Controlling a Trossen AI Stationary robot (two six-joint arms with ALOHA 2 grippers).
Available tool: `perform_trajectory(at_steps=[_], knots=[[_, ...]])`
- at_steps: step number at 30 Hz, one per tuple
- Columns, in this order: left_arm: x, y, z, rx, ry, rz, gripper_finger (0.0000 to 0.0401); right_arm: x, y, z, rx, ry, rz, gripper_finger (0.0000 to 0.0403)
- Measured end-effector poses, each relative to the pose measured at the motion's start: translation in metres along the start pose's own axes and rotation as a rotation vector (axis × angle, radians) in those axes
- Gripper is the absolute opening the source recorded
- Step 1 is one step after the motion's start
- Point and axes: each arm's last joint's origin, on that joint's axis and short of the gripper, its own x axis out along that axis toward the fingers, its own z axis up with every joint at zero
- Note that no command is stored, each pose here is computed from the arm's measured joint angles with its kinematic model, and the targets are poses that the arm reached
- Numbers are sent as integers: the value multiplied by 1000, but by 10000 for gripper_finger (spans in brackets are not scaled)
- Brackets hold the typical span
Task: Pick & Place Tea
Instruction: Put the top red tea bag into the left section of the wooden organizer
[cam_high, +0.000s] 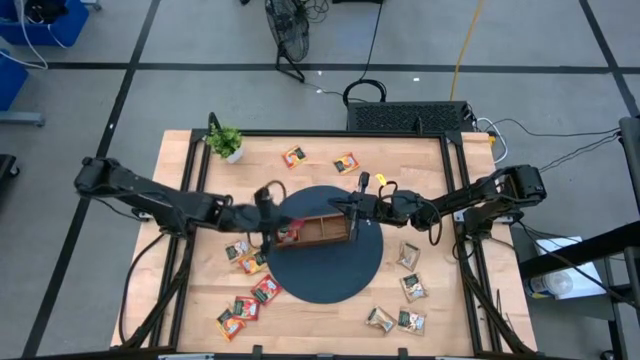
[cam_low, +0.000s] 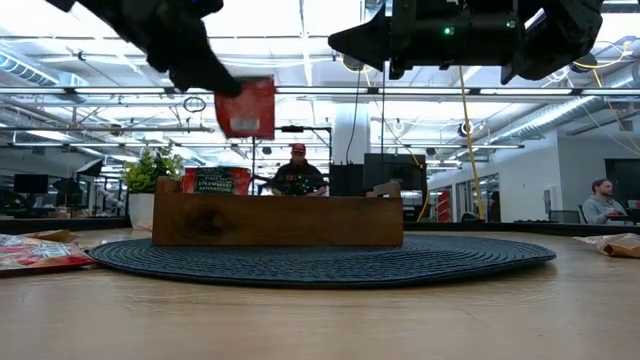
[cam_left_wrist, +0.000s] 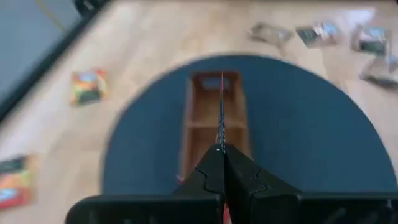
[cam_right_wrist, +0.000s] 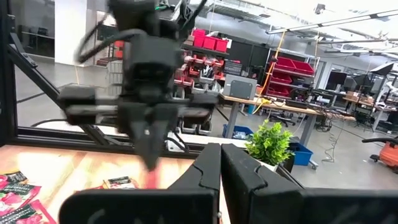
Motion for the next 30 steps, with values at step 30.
perform_trajectory(at_steps=[30], knots=[[25,-14,-42,-156,292,139,72,0,0,0,9,2,-1,0]])
